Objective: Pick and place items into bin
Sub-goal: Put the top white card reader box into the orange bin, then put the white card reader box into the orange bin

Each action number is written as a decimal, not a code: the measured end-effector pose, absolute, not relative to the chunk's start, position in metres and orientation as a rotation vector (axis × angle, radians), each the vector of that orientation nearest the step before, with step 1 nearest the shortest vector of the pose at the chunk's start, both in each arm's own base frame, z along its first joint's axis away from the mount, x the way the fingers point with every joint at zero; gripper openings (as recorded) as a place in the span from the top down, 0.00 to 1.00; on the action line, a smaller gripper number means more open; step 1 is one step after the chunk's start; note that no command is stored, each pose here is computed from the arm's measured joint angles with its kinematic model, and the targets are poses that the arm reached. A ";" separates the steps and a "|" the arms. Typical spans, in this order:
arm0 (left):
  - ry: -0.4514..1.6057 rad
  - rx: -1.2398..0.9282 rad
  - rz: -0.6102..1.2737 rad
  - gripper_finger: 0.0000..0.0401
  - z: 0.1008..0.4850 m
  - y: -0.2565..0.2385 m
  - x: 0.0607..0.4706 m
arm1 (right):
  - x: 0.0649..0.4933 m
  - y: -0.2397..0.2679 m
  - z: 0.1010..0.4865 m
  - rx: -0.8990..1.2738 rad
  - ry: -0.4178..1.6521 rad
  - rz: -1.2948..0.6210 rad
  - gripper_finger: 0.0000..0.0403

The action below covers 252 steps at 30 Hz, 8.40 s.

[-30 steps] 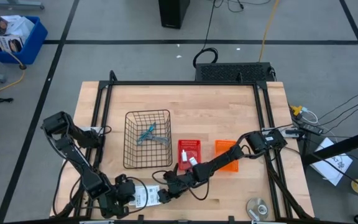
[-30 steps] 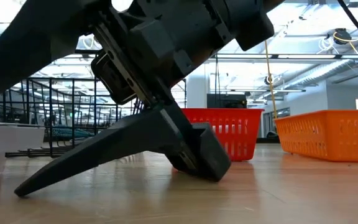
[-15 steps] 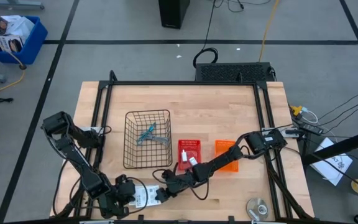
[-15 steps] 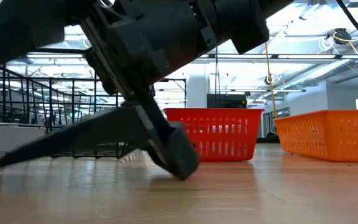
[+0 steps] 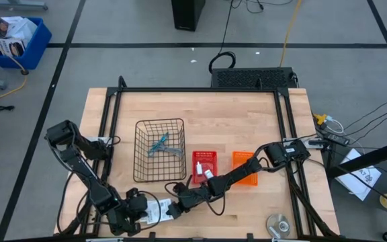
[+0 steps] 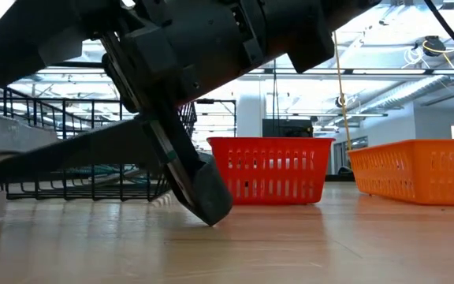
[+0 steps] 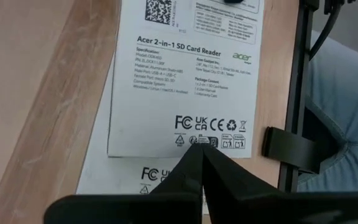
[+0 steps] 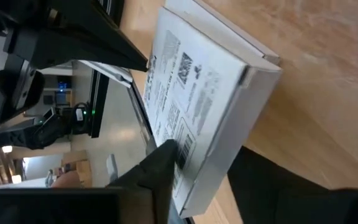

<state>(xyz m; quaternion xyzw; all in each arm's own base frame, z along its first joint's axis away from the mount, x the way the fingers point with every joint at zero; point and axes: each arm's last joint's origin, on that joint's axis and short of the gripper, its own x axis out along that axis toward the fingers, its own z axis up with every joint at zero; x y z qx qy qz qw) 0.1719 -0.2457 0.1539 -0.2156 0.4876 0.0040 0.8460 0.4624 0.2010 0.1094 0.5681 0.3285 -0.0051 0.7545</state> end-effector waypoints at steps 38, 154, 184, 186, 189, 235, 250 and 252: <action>0.589 -0.507 -0.391 0.91 0.194 -0.275 0.197 | 0.400 0.239 0.252 0.598 0.412 0.014 0.89; 0.444 -0.397 -0.304 0.91 0.200 -0.265 0.211 | 0.274 0.185 0.235 0.495 1.514 -0.499 0.48; 1.044 -0.584 -0.053 0.91 0.157 -0.266 0.151 | 0.365 0.231 0.145 0.907 0.571 0.245 0.50; 1.073 -0.593 0.003 0.91 0.155 -0.262 0.148 | 0.369 0.233 0.143 0.909 0.575 0.240 0.50; 1.113 -0.589 0.103 0.91 0.151 -0.255 0.144 | 0.375 0.238 0.137 0.929 0.585 0.231 0.50; 1.136 -0.652 0.251 0.99 0.122 -0.246 0.174 | 0.400 0.209 0.111 1.115 0.690 0.043 0.50; 1.074 -0.677 0.293 0.96 0.113 -0.247 0.180 | 0.404 0.219 0.120 1.197 0.684 0.046 0.50; 1.072 -0.681 0.293 0.96 0.111 -0.248 0.180 | 0.410 0.222 0.121 1.195 0.689 0.044 0.50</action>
